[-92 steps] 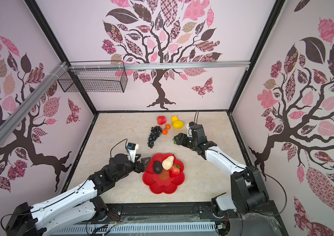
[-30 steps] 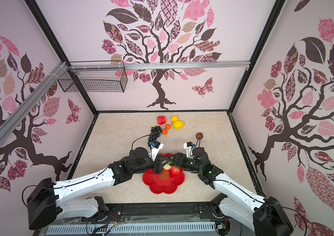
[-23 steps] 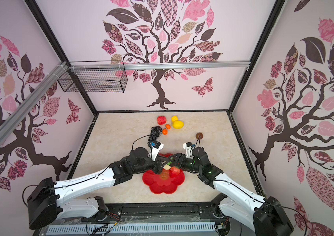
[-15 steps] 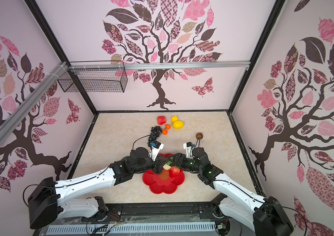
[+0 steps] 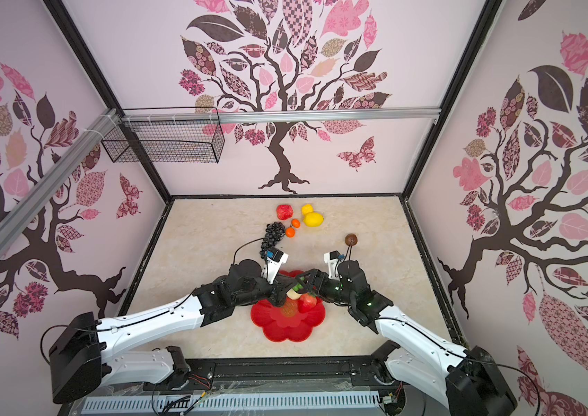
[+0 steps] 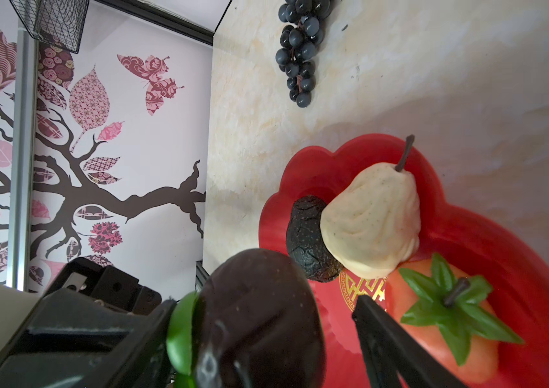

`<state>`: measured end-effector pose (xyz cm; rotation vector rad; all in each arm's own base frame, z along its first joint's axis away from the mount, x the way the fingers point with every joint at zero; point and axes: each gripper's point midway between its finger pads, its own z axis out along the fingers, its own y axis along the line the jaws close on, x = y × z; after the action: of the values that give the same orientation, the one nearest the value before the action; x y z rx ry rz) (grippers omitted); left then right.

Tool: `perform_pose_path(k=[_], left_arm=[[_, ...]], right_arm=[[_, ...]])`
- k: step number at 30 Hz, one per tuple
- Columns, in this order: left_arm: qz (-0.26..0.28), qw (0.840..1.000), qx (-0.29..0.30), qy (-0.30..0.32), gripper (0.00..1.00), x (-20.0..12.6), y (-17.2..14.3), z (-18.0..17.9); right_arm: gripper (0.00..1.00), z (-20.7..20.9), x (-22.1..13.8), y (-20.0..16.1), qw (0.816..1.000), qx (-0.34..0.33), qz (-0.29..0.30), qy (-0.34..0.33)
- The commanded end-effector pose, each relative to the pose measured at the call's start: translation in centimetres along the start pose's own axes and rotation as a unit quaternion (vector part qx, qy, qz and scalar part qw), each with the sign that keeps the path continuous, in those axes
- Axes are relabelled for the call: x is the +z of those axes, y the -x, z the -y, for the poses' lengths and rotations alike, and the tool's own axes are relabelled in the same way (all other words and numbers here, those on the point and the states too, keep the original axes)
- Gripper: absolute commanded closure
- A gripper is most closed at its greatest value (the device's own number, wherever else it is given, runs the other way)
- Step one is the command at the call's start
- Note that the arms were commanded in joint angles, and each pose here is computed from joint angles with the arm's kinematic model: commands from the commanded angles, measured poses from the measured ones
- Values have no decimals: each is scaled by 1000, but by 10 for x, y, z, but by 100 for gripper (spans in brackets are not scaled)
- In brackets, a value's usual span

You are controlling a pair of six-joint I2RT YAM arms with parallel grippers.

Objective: Arrange fruit in a fruit bowl
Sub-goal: Place the fruit in the fruit bowl.

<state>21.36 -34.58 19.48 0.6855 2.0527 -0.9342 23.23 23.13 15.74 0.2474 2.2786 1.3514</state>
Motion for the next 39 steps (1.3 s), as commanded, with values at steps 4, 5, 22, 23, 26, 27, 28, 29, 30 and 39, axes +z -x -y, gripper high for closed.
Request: perform_pose_path(k=[4, 5, 22, 23, 26, 27, 28, 29, 30, 39], left_arm=[[-11, 1000, 9, -8, 96, -11, -6, 4], [-19, 1000, 8, -5, 97, -13, -10, 2], [-165, 981, -55, 87, 99, -62, -82, -30], [-171, 980, -59, 88, 99, -62, -85, -31], [-188, 976, -68, 90, 99, -57, -95, -33], [-194, 974, -71, 92, 99, -55, -98, -34], [-200, 973, -74, 94, 99, -53, -101, -35], [-206, 971, -75, 94, 99, -52, -104, -35], [-211, 970, -76, 95, 99, -51, -106, -36], [-233, 962, -85, 114, 100, -39, -122, -46]], right_arm=[[2, -7, -26, 34, 994, -64, 84, -42], [1, -6, -30, 39, 991, -74, 93, -53], [0, 58, -90, 86, 910, -222, 232, -263], [0, 59, -90, 86, 910, -220, 232, -264], [0, 63, -85, 82, 915, -213, 226, -258], [0, 64, -84, 81, 917, -210, 223, -256], [0, 64, -83, 80, 917, -209, 222, -256], [0, 64, -83, 80, 918, -208, 220, -255], [0, 64, -82, 79, 919, -208, 218, -254], [0, 68, -79, 76, 923, -203, 211, -252]])
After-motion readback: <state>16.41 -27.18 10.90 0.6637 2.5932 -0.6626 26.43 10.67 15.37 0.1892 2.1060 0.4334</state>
